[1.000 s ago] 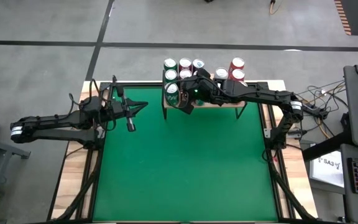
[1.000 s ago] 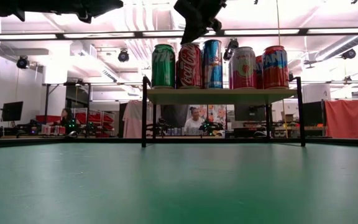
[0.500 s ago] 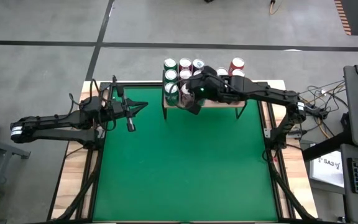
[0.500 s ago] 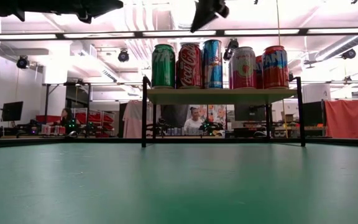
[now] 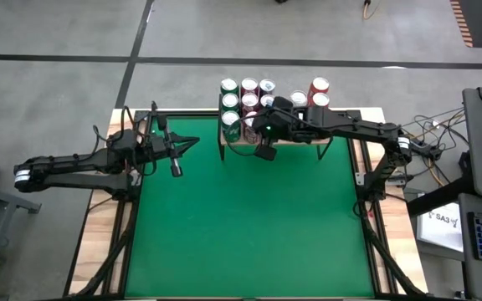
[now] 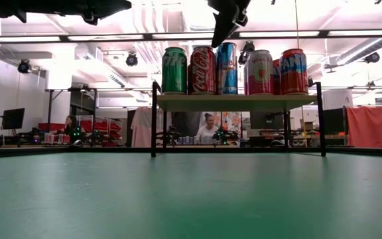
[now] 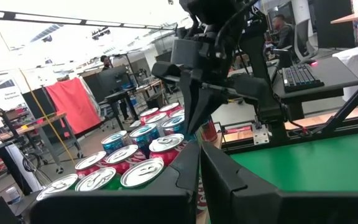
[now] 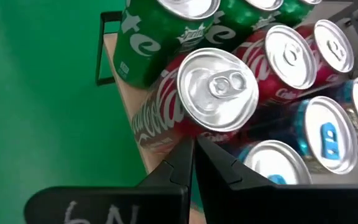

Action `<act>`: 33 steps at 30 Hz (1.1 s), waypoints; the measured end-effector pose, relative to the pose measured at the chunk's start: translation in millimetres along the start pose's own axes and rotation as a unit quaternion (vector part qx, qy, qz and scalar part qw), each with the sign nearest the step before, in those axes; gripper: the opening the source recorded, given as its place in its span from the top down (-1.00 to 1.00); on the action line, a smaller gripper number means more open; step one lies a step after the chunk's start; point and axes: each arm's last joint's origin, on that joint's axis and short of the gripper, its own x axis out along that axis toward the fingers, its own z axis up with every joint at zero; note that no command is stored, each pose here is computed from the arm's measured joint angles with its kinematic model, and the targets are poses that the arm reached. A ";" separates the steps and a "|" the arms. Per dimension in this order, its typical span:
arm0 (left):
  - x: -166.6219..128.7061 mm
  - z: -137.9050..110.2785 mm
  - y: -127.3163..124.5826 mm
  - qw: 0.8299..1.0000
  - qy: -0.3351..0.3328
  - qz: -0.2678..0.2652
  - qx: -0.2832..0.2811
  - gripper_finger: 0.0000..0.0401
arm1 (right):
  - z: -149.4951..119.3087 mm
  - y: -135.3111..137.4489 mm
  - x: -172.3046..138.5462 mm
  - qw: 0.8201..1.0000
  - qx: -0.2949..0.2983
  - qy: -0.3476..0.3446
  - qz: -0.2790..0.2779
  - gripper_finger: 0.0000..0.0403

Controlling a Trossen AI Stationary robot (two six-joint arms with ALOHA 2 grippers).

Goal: Place canned beverage on shelf
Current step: Adjust the soda cans on the shelf

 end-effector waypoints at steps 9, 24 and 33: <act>0.0 -0.1 -0.1 1.000 0.001 0.000 0.000 1.00 | 3.7 0.8 2.8 1.000 -0.004 -0.023 -0.005 0.96; 0.1 -1.6 -0.6 1.000 0.008 -0.003 0.003 1.00 | 1.3 1.3 5.2 1.000 -0.018 -0.009 -0.005 0.96; 0.0 -1.4 -0.5 1.000 0.007 -0.003 0.004 1.00 | 2.5 6.2 18.4 0.999 -0.033 0.000 -0.005 0.95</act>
